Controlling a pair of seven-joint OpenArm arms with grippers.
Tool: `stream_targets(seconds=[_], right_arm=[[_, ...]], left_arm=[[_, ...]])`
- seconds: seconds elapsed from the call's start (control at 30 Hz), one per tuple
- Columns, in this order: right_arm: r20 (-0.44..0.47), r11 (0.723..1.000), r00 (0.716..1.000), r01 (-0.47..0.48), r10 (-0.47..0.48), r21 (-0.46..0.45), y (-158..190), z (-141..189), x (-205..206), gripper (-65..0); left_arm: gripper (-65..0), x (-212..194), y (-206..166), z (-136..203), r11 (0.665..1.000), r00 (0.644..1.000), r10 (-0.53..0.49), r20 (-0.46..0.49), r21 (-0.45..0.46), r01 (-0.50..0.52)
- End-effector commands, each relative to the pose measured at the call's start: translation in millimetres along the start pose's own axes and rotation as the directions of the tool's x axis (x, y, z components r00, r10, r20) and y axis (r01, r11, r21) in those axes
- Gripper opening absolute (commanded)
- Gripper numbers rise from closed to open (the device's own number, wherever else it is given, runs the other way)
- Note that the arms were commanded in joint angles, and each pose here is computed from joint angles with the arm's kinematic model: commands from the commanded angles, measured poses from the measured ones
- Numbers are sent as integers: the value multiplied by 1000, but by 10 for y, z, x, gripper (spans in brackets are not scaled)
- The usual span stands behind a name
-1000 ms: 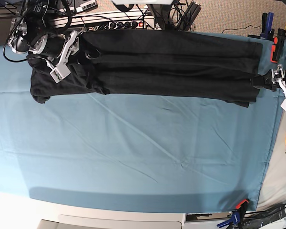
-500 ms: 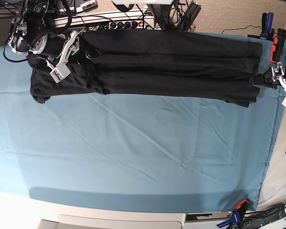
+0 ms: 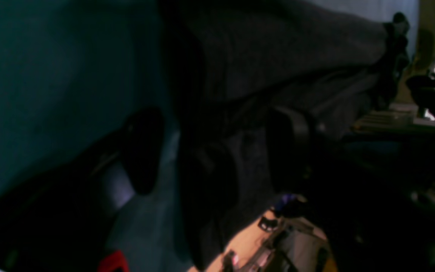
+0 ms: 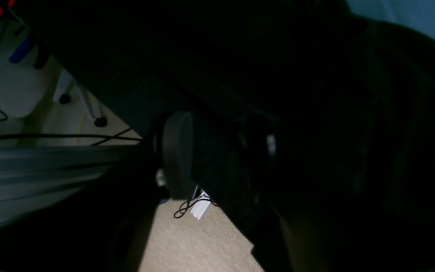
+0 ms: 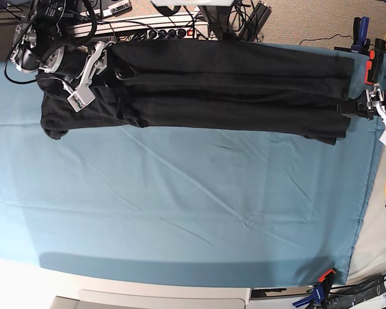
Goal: Fold the T-shirt properly
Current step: 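Grasp the band's end with the left gripper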
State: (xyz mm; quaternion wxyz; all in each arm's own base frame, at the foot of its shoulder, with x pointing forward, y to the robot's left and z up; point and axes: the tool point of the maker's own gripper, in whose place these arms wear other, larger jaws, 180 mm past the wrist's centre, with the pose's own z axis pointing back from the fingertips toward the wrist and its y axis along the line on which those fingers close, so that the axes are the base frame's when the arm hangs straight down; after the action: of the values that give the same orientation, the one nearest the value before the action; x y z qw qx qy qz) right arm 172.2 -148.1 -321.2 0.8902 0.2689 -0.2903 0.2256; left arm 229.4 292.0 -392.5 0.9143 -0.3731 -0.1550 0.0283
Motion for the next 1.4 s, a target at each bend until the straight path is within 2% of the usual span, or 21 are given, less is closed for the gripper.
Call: stream_targets(seconds=[0.0, 0.2, 0.6, 0.8, 0.93, 1.23, 1.37], right_arm=[[36, 1000, 999, -20, 20, 5, 14, 40, 103, -405], [36, 1000, 999, -20, 20, 5, 14, 40, 103, -405], [40, 1000, 999, -25, 25, 1, 3, 40, 125, -405], [32, 998, 998, -49, 50, -43, -95, 40, 177, -405], [29, 996, 998, -55, 57, -68, -142, 42, 177, -405], [28, 996, 998, -55, 57, -68, -142, 42, 176, -405], [29, 996, 998, -55, 57, -68, -141, 43, 179, -405]], left_arm=[[-212, -108, 65, 58, 999, 997, -15, -77, 50, 18], [-212, 21, -109, 41, 993, 991, -109, -74, 35, 112], [-213, 165, -182, 22, 992, 991, -125, -47, 25, 126], [-213, 268, -287, -86, 991, 991, -136, -18, -10, 135], [-213, 205, -302, -157, 992, 992, -123, -23, -26, 123], [-213, -142, -199, -205, 998, 994, -68, -81, -22, 66], [-215, -164, -194, -208, 998, 994, -64, -84, -22, 63]])
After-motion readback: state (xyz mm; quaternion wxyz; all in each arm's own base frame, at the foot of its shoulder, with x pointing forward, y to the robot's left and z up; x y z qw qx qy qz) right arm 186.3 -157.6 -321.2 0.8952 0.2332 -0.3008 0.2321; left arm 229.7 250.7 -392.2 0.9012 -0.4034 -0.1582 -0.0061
